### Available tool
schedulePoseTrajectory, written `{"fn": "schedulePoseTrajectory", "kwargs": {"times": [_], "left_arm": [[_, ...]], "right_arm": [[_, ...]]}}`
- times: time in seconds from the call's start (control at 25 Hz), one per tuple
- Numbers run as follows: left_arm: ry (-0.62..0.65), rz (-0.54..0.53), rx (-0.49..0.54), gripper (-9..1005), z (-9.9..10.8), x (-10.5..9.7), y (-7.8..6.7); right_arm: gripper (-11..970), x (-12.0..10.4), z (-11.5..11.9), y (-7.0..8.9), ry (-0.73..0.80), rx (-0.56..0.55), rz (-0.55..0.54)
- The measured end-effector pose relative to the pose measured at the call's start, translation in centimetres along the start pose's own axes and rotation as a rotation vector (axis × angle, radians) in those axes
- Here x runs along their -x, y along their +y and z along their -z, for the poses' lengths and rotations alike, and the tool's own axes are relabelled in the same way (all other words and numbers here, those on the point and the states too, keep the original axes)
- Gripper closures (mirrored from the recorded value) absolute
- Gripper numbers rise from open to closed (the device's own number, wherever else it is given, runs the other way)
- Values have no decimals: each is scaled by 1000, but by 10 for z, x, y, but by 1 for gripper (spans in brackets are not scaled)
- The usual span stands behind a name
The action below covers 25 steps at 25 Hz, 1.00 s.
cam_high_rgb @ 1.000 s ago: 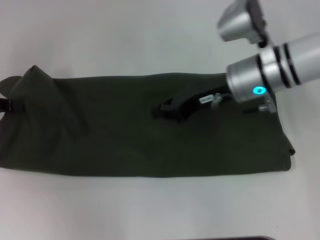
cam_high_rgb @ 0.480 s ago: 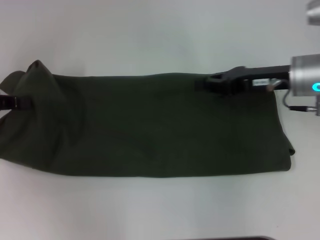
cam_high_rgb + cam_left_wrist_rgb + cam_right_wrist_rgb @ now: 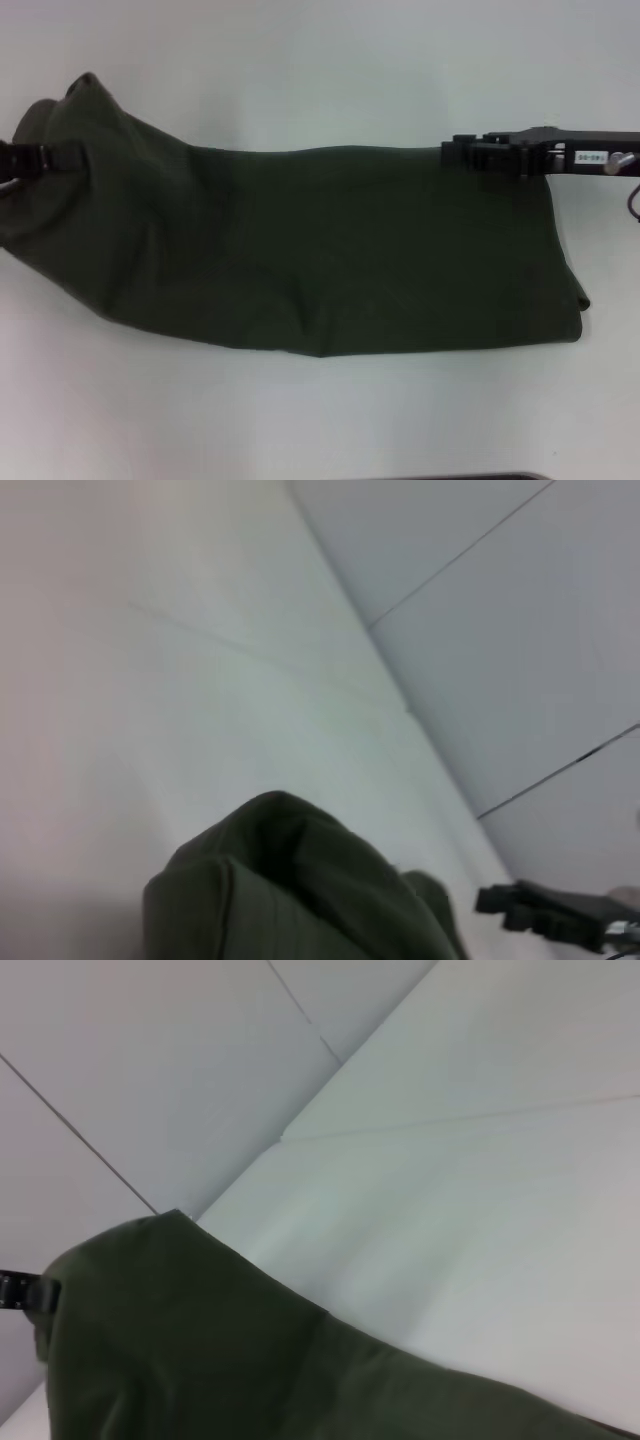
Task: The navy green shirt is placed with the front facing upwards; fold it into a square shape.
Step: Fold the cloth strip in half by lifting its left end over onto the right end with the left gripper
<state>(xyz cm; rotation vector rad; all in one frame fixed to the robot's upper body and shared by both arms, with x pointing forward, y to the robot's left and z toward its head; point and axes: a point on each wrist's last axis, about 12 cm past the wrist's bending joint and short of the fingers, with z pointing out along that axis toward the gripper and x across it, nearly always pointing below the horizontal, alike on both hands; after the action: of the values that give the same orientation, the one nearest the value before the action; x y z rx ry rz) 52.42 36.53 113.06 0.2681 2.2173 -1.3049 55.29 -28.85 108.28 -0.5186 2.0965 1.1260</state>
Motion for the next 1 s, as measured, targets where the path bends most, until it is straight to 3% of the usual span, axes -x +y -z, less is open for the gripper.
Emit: {"fn": "schedulePoseTrajectory", "kwargs": {"times": [0.48,1.0], "left_arm": [[-22,-27,-52,856,-11,7,-9],[-39,-40,-76,851,-10,11,-13]], "right_arm": [[608,3,7,-1,-6,5,-7],[608,12,7,-1,-10,6,10]]}}
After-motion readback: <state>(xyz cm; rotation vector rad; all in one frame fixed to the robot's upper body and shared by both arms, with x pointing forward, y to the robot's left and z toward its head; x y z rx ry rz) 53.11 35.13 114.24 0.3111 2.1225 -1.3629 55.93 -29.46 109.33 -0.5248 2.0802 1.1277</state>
